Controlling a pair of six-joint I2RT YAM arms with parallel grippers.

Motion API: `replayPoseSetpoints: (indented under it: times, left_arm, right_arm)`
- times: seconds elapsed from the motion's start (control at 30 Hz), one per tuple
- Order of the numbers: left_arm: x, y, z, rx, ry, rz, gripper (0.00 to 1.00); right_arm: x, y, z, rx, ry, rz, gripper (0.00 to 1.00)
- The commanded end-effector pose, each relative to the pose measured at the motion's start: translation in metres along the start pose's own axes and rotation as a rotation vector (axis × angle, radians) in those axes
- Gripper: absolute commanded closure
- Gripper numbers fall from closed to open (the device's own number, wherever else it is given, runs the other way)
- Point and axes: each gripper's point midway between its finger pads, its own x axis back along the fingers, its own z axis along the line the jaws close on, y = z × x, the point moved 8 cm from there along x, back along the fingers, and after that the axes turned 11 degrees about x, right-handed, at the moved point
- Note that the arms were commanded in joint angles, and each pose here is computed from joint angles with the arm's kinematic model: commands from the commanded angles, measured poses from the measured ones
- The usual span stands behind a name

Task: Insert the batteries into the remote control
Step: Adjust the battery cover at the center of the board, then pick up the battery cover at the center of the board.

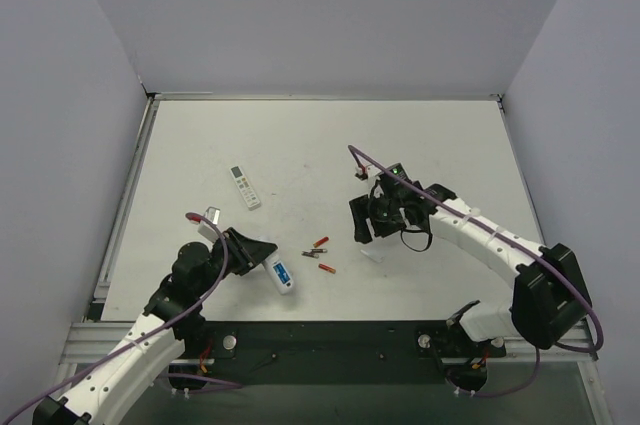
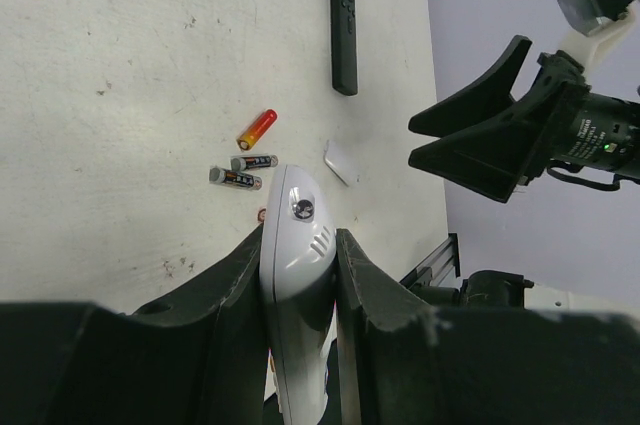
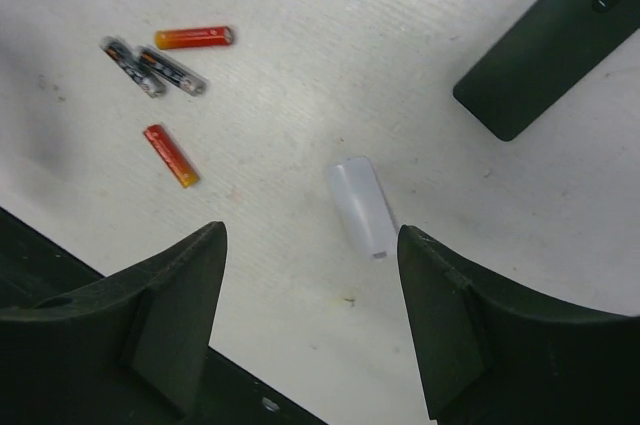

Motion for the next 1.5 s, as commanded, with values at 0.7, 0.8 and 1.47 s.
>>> replayPoseSetpoints:
  times: [0.7, 0.8, 1.47]
  left_arm:
    - [0.006, 0.008, -0.033, -0.022, -0.124, -0.02, 1.0]
    - [0.006, 0.009, -0.034, -0.023, -0.127, -0.021, 1.0]
    - [0.004, 0.009, -0.034, -0.015, -0.128, -0.019, 1.0]
  right_arm:
    - [-0.042, -0.041, -0.01, 0.177, -0.106, 0.528, 0.52]
    - [-0.044, -0.043, -0.009, 0.192, -0.122, 0.548, 0.52]
    - [-0.05, -0.046, 0.001, 0.257, -0.145, 0.597, 0.77]
